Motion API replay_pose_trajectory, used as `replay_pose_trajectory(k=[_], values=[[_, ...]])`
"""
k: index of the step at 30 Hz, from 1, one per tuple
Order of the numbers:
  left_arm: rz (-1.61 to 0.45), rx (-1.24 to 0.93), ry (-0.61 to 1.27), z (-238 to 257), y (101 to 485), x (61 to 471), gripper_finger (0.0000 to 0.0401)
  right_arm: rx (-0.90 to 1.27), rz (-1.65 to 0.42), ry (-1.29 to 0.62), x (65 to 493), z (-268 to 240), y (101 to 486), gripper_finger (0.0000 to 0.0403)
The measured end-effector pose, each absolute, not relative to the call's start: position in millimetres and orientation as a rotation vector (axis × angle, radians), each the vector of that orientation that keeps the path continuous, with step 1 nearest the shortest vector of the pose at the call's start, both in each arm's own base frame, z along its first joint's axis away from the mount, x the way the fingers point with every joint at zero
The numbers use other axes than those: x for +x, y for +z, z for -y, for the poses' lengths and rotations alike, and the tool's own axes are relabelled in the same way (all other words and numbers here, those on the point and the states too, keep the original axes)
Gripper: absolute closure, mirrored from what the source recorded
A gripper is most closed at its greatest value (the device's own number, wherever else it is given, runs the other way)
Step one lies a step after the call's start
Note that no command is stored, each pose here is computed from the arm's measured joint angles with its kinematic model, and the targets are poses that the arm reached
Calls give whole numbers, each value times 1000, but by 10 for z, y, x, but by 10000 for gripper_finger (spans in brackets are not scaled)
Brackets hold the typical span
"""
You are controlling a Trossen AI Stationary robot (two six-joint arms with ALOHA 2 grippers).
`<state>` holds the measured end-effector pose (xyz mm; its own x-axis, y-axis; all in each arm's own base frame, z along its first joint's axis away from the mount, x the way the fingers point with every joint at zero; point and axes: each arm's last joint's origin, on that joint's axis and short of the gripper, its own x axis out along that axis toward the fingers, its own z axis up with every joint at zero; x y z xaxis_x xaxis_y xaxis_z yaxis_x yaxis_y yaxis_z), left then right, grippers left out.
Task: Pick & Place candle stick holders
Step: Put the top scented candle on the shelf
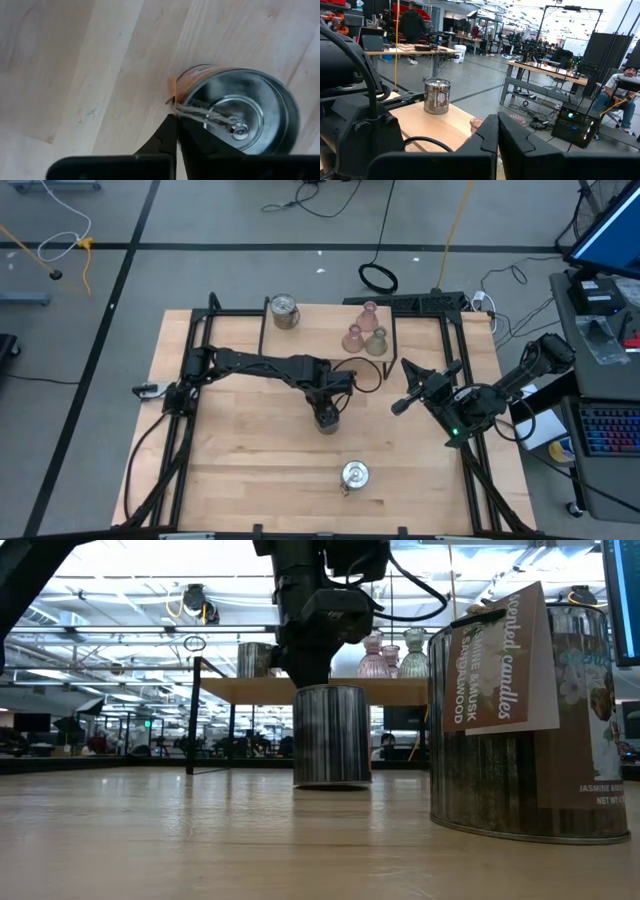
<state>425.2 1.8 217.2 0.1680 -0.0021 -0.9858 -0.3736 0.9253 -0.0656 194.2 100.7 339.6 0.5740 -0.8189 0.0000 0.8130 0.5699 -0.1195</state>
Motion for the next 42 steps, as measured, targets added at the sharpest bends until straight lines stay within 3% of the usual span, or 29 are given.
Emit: replay_pose_trajectory(k=[9, 25, 31, 42], values=[[-1367, -304, 264, 6, 2330, 4167, 398, -117, -61, -958, 1942, -1007, 3396, 403], [-1169, -422, 281, -64, 3288, 3640, 400, -117, -61, -958, 1942, -1008, 3396, 403], [-976, -519, 381, -317, 3732, 3337, 401, -117, -60, -958, 1941, -1007, 3397, 403], [-826, -469, 531, -989, 4105, 3140, 401, -110, -57, -958, 1941, -1007, 3397, 403]])
